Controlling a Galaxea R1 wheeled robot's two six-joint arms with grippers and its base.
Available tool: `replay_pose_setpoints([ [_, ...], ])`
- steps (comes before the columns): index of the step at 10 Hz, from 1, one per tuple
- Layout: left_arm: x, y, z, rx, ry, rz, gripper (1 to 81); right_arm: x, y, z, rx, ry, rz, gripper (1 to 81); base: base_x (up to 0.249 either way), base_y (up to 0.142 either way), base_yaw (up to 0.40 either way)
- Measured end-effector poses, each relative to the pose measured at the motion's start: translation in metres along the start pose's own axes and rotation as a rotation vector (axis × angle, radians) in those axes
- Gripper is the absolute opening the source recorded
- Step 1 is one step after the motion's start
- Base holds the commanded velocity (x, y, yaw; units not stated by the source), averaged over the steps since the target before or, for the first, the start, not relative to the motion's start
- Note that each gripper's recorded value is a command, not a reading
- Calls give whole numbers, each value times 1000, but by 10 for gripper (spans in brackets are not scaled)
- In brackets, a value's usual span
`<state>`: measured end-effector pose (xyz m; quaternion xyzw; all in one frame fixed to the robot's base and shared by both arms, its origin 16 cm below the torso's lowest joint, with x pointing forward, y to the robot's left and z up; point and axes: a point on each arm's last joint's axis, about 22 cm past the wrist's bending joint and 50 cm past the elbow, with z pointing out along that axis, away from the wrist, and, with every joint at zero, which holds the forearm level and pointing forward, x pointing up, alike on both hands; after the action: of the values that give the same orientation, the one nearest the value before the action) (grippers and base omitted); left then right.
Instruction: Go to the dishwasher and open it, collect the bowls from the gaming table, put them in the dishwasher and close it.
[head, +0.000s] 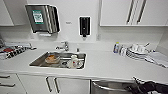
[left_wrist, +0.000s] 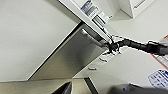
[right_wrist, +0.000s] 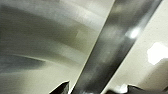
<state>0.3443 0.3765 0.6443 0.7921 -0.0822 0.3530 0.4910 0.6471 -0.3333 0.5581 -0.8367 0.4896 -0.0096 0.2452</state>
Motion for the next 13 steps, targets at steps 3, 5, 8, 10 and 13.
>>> replay_pose_setpoints([
  [3, 5, 2, -7, -4, 8, 4, 811, -4, 19, 1, -16, -3, 7, 811, 0, 0, 0],
  [5, 9, 8, -9, -34, 24, 5, 811, -4, 32, 6, -21, -5, 25, 811, 0, 0, 0],
  [8, 7, 7, -11, -37, 13, 0, 811, -10, 58, 12, -38, -21, 54, 811, 0, 0, 0],
  [10, 7, 7, -11, -38, 13, -1, 811, -16, 63, 9, -43, -32, 43, 811, 0, 0, 0],
  [13, 7, 6, -11, -36, 13, -1, 811, -17, 78, 6, -68, -37, 43, 811, -22, 0, 0],
])
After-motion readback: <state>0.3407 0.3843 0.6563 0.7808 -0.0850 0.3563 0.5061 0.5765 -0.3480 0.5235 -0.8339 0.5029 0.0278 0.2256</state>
